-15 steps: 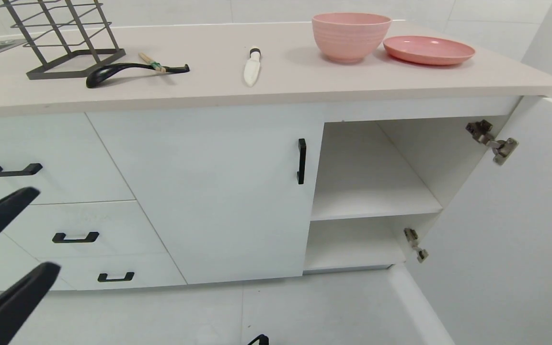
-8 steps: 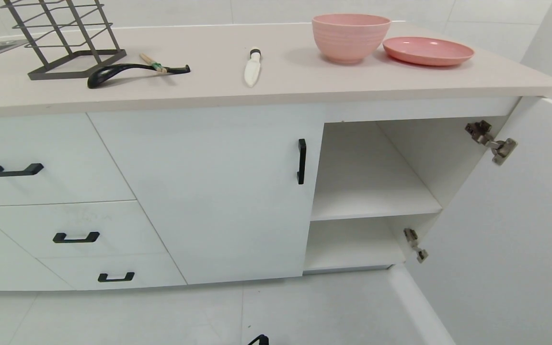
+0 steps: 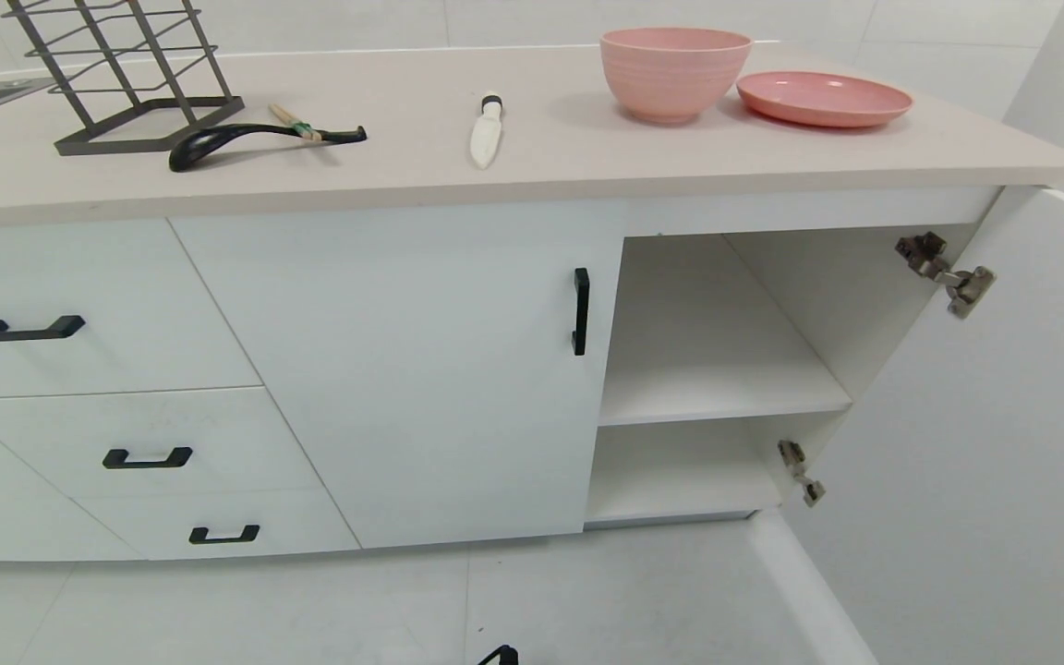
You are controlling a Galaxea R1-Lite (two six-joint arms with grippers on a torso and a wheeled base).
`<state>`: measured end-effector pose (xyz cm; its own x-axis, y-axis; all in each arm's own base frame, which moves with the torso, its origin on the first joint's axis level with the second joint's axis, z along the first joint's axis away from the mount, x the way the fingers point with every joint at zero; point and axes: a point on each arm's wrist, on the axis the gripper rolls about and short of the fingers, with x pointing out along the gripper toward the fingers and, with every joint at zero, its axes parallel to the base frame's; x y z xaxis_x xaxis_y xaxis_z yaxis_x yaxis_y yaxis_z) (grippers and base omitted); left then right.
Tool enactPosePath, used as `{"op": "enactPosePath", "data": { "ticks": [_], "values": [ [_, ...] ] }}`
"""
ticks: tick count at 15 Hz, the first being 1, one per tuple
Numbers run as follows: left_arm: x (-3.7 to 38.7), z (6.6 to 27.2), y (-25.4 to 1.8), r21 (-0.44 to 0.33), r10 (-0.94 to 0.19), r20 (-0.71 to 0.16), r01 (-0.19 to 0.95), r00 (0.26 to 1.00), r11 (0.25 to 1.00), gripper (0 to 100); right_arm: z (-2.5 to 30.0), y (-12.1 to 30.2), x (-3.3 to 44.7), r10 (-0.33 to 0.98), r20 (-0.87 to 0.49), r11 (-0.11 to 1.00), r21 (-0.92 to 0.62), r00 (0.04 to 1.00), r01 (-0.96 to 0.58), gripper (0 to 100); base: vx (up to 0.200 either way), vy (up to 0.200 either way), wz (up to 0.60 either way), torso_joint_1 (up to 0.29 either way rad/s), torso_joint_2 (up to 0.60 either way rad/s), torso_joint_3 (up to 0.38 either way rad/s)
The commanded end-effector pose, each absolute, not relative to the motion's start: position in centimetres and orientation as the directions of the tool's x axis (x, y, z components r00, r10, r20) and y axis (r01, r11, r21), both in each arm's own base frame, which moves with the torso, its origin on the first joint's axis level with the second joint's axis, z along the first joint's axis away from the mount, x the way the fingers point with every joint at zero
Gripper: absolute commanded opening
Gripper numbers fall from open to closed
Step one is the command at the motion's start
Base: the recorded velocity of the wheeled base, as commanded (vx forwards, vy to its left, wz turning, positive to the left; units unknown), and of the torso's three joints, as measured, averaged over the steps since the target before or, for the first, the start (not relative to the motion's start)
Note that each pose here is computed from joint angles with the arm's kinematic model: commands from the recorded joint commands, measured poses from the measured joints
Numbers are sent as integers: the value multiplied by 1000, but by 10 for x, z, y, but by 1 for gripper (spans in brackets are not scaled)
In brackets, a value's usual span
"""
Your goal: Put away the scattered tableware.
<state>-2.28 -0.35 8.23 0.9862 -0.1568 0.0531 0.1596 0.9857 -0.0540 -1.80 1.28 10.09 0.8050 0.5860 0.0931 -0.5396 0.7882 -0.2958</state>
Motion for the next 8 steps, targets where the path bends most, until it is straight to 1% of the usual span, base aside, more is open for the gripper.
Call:
{"op": "enactPosePath", "data": {
  "ticks": [1,2,3,4,5,6,8],
  "values": [
    [-23,82,-1,-50,-57,61,60,997,997,100,82,10,-24,416,47,892,-212,908,-398,100,0,0,0,0,0,0],
    [-23,75,1,-27,37,-6,-37,999,999,100,81,4,-23,182,17,973,-148,983,-177,100,0,0,0,0,0,0],
    [-23,76,1,-26,31,3,-31,1000,999,100,81,3,-23,141,14,983,-124,990,-138,100,0,0,0,0,0,0],
    [-23,76,0,-11,17,6,-17,1000,1000,100,77,1,-22,35,-6,999,-30,999,-35,100,0,0,0,0,0,0],
    [-23,76,0,-5,12,5,-12,1000,1000,100,77,0,-22,-23,-6,999,35,1000,23,100,0,0,0,0,0,0],
    [-23,76,0,0,12,5,-12,1000,1000,100,77,-1,-22,-43,-3,997,61,999,43,100,0,0,0,0,0,0],
    [-23,76,0,3,11,5,-11,1000,1000,100,77,0,-22,-29,-5,998,52,1000,29,100,0,0,0,0,0,0]
  ]
}}
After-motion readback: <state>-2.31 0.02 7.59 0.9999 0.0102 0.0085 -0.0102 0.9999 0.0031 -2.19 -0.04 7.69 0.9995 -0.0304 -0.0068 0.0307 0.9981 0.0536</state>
